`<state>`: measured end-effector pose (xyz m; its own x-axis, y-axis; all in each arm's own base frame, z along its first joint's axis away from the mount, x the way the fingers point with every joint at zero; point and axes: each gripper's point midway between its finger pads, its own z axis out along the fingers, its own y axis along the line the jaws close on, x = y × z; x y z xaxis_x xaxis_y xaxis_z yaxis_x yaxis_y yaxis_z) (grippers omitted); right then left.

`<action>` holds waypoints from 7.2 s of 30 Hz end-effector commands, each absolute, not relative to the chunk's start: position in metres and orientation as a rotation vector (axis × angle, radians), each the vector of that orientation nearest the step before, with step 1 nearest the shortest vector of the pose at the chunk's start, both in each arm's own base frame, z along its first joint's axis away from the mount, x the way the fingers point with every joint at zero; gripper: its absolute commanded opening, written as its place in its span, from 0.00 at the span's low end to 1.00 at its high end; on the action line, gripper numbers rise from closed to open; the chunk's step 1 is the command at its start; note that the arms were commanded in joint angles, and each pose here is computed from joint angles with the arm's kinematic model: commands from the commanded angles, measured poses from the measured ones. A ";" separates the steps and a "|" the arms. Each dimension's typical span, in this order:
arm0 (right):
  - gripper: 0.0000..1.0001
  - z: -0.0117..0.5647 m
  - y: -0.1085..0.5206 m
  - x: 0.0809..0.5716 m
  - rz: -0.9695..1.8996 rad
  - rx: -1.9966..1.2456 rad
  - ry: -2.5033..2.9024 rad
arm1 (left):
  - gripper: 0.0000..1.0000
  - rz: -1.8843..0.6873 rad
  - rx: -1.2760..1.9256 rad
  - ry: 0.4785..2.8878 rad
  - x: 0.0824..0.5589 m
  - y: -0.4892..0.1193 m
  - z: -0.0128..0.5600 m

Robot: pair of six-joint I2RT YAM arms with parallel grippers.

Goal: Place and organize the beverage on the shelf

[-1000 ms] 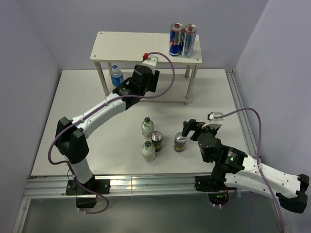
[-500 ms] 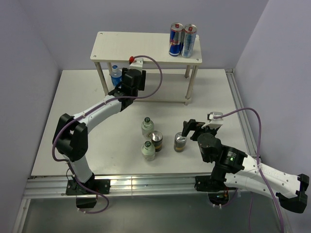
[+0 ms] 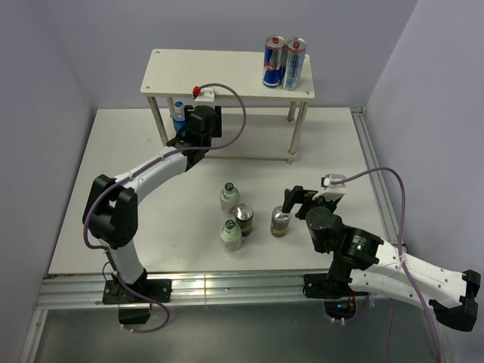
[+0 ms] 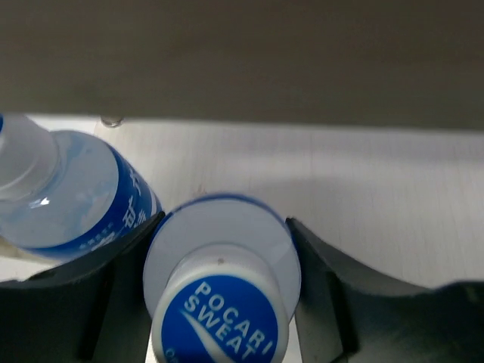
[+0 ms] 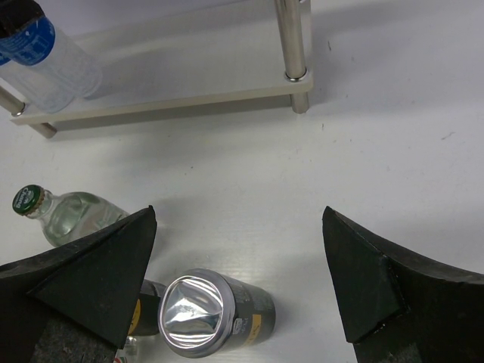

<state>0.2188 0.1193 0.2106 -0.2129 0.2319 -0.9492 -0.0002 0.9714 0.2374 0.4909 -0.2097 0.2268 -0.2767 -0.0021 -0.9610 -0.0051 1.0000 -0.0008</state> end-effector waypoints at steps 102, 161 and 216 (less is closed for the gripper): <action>0.97 0.212 0.115 0.221 0.184 0.199 1.758 | 0.99 -0.333 0.007 1.995 0.269 -0.200 0.232; 0.96 0.209 0.118 0.223 0.170 0.181 1.772 | 0.99 -0.526 0.241 1.960 0.307 -0.316 0.110; 0.96 0.218 0.110 0.219 0.216 0.227 1.735 | 0.00 -0.169 -0.014 1.420 0.449 -0.160 0.567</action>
